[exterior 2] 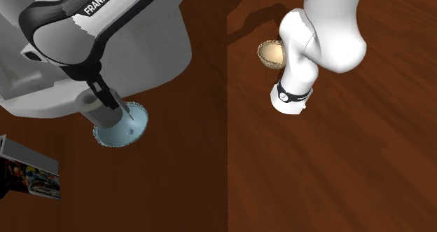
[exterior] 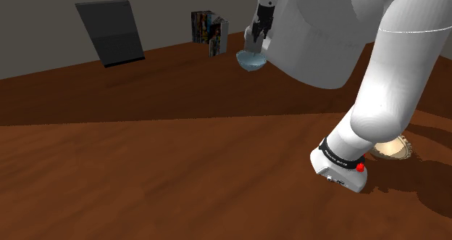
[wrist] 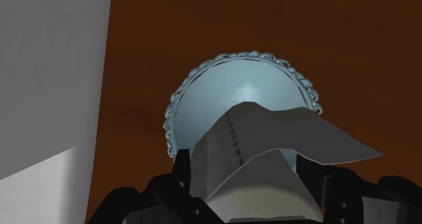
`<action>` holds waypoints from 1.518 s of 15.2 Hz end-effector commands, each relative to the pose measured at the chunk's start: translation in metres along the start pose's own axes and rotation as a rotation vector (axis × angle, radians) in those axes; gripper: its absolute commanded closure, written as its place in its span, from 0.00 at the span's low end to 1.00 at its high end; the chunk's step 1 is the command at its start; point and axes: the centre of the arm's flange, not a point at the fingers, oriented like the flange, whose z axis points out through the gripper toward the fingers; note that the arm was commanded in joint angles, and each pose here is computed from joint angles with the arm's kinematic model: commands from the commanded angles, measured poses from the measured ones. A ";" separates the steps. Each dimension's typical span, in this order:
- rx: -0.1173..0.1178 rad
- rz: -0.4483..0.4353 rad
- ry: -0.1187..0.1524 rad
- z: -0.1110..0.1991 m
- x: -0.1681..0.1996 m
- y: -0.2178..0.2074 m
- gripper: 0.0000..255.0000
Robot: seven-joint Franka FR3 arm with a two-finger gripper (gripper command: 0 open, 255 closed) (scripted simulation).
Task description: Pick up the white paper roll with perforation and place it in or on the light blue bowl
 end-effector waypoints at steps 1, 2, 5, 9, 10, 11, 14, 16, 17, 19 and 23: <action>-0.001 0.000 0.001 0.010 0.000 0.000 1.00; -0.001 0.000 0.001 0.015 0.000 0.000 1.00; -0.001 0.000 0.001 0.032 0.000 -0.001 1.00; -0.001 0.000 0.001 0.032 0.000 -0.001 1.00; -0.001 0.000 0.001 0.032 0.000 -0.001 1.00; -0.001 0.000 0.001 0.032 0.000 -0.001 1.00; -0.001 0.000 0.001 0.032 0.000 -0.001 0.00; -0.001 0.000 0.001 0.032 0.000 -0.001 0.00; -0.001 0.000 0.001 0.032 0.000 -0.001 0.00; -0.001 0.000 0.001 0.019 0.000 -0.001 0.00; -0.001 0.000 0.001 -0.018 0.000 -0.001 0.00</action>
